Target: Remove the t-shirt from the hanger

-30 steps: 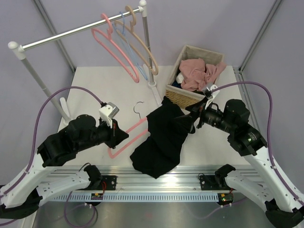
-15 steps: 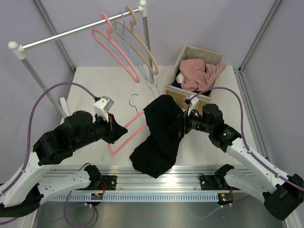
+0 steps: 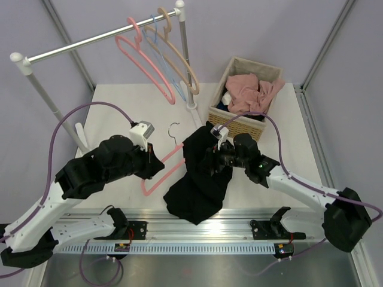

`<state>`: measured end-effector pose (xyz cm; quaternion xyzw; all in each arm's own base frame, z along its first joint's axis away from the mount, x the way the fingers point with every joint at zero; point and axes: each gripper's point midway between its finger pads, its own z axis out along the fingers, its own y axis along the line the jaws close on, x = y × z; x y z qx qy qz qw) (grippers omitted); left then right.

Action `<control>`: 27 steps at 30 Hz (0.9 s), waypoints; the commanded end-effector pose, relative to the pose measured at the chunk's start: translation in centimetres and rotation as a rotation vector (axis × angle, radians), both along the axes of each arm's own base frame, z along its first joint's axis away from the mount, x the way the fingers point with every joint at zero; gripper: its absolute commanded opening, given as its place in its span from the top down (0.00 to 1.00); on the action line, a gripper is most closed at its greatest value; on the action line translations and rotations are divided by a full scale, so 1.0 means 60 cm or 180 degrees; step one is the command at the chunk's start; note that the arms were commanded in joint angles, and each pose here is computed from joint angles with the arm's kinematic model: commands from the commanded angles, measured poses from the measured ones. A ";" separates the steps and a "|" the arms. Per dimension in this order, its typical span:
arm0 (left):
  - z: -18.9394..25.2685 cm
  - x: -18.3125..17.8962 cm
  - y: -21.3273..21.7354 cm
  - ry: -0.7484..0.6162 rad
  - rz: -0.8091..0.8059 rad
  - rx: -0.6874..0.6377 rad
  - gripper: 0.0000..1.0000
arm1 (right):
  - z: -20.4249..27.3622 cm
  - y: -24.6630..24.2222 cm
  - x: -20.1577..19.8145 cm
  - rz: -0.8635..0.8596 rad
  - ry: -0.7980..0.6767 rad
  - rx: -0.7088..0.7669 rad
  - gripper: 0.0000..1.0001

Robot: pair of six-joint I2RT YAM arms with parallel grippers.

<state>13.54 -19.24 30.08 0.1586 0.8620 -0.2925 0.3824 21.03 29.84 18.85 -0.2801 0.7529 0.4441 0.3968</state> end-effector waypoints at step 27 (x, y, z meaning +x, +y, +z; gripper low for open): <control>0.020 -0.093 0.226 -0.0045 0.0690 0.0326 1.00 | -0.041 -0.151 0.174 -0.2623 0.0059 -0.0964 1.00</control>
